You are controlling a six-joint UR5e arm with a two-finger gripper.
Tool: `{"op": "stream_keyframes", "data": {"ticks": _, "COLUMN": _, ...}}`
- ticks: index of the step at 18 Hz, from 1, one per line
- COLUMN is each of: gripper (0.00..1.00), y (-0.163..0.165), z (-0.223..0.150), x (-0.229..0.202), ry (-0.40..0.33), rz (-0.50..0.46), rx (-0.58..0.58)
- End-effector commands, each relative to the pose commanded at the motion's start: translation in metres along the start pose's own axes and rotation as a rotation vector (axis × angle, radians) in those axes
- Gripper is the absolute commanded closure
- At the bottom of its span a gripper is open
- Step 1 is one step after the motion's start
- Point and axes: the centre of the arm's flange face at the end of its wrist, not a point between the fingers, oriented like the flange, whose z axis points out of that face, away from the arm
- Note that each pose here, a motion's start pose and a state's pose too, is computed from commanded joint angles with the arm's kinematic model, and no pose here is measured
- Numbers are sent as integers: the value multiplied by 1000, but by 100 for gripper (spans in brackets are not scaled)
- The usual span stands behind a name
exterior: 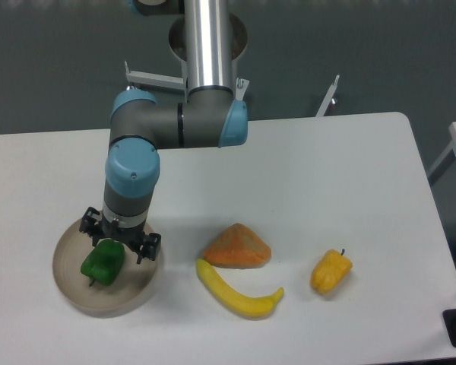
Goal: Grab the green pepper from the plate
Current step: 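Lower the open gripper onto the green pepper and close on it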
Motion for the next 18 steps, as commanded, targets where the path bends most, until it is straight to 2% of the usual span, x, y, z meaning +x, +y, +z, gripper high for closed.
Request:
{"op": "stream_keyframes", "data": {"ticks": 4, "gripper": 0, "y": -2, "z": 18, "x": 11, "ry": -72, "rz": 26, "rx": -32}}
{"op": "stream_keyframes", "data": {"ticks": 18, "gripper": 0, "y": -4, "z": 31, "x": 17, "ry": -70, "rz": -10, "rx": -32}}
